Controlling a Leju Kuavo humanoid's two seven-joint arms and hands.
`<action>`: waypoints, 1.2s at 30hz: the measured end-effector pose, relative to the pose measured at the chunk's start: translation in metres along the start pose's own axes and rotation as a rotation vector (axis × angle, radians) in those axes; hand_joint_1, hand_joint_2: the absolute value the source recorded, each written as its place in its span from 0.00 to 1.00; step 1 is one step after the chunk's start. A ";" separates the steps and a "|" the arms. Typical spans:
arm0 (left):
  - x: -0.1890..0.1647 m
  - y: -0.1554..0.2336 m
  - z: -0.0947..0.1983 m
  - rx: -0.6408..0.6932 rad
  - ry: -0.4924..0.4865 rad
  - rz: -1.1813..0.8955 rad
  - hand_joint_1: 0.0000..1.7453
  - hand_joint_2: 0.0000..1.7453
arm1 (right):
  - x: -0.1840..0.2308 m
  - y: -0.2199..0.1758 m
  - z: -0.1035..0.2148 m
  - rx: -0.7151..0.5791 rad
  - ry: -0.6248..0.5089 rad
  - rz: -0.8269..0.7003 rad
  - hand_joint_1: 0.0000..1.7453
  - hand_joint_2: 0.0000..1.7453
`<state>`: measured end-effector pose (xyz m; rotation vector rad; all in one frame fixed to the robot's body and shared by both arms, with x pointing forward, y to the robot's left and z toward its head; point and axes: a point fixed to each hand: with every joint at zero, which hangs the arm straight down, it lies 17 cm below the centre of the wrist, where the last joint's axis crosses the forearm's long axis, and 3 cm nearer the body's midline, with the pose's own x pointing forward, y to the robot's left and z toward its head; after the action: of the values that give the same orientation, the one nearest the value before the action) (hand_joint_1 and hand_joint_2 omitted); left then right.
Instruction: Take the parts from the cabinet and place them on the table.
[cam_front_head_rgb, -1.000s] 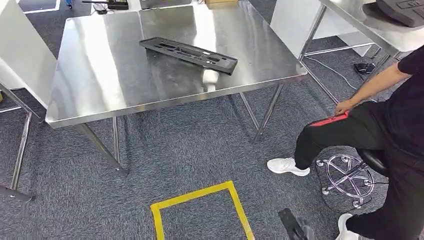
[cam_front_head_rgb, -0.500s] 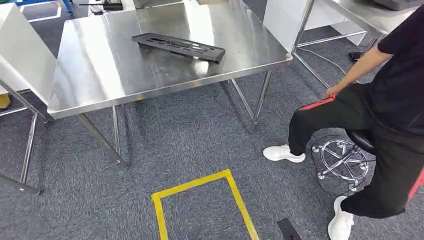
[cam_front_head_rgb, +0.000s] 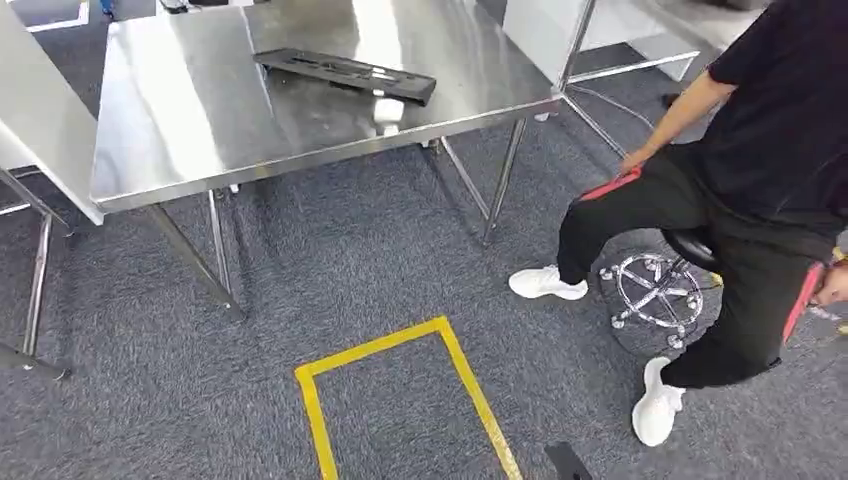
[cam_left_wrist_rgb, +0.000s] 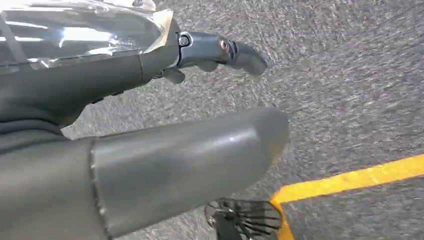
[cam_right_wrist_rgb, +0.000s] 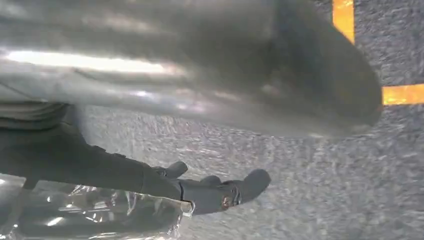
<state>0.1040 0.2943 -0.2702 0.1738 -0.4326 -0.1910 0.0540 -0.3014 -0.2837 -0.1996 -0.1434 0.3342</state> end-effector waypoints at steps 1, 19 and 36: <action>0.000 0.000 0.000 -0.001 0.000 -0.001 0.00 0.00 | 0.000 0.001 0.000 0.003 0.001 -0.004 0.00 0.00; -0.007 0.008 0.000 0.033 0.022 -0.030 0.00 0.00 | -0.015 0.021 0.005 0.079 0.064 0.041 0.00 0.00; -0.052 0.027 0.007 0.081 0.156 -0.099 0.00 0.00 | -0.033 0.048 0.012 0.146 0.097 0.063 0.00 0.00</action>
<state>0.0585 0.3313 -0.2790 0.2878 -0.2769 -0.2550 0.0059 -0.2664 -0.2860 -0.0757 -0.0171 0.3959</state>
